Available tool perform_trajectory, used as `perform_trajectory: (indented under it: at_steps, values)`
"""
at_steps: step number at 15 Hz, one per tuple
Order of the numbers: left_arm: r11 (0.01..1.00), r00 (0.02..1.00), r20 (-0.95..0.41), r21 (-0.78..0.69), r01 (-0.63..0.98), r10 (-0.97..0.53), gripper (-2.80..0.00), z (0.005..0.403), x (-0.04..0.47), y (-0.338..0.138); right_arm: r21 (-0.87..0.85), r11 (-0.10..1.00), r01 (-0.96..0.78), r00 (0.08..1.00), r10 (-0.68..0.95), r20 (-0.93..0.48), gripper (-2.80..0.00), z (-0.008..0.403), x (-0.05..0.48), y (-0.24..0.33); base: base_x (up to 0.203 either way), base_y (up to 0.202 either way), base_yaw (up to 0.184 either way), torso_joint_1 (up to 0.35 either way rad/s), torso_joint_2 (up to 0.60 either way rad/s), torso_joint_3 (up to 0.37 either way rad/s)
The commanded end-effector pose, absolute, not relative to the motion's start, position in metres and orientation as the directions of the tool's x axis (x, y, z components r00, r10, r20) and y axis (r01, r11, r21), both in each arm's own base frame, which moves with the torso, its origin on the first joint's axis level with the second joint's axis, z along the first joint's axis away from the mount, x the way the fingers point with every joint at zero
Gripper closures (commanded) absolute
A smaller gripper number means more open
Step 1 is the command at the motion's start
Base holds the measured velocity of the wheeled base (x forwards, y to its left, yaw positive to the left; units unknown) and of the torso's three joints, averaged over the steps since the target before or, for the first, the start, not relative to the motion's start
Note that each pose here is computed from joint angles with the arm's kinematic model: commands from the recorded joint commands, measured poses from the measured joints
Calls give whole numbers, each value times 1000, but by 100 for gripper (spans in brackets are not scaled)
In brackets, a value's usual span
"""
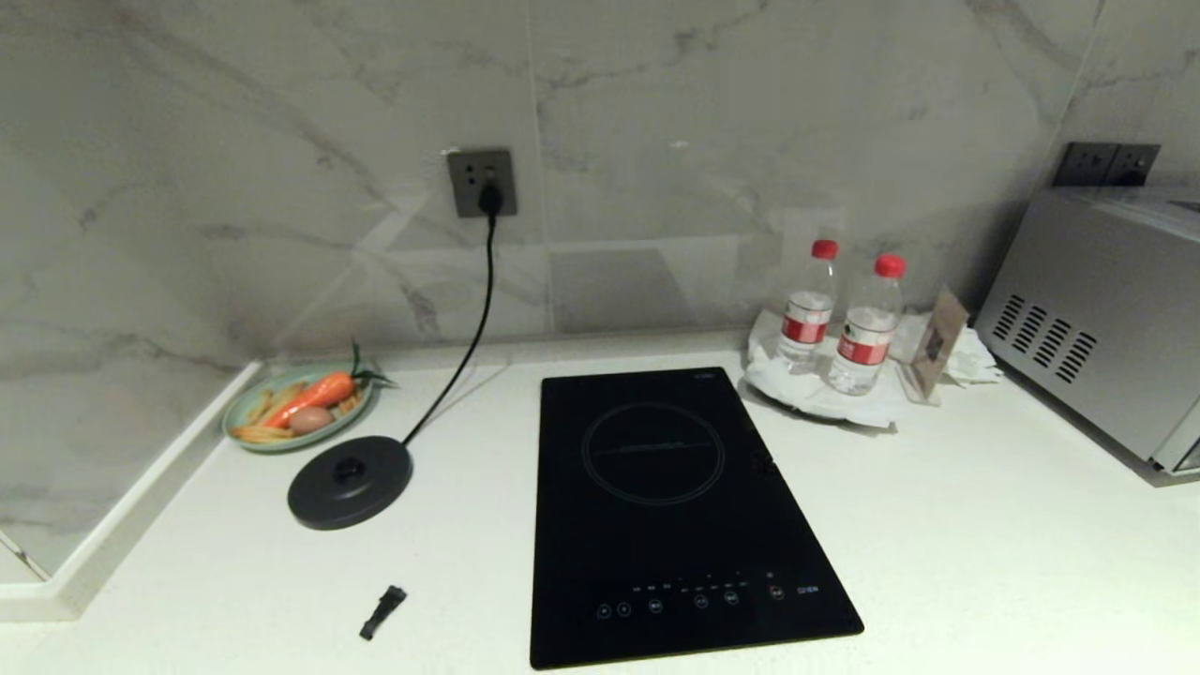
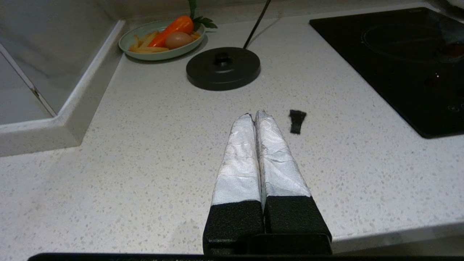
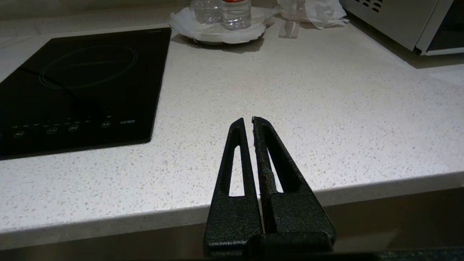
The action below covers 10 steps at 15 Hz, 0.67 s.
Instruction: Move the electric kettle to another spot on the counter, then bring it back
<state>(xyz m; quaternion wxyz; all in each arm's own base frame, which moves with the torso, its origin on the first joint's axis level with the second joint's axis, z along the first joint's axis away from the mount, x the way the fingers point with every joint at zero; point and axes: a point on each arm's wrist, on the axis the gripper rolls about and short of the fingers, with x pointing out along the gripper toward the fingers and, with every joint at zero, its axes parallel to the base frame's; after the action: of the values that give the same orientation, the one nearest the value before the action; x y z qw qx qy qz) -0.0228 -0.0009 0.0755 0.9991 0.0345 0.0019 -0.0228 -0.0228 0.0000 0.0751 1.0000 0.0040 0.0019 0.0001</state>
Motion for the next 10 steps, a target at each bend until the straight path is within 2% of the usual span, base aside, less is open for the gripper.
perform_trajectory:
  at_steps: [1, 5, 10]
  values:
    - [997, 999, -6, 69, 46, -46, 0, 76, -23, -1, 8, 1000, 0, 1000, 0, -4, 0, 75, -23, 0, -134, 76, 0, -117, 376, 229]
    - [997, 999, -6, 69, 46, -46, 0, 76, -23, -1, 8, 1000, 0, 1000, 0, -5, 0, 75, -23, 0, -129, 34, 11, -154, 401, 269]
    - [997, 999, -5, 69, 46, -46, 0, 75, -23, -1, 8, 1000, 0, 1000, 0, -3, 0, 75, -23, 0, 0, 0, 0, -162, 534, 369]
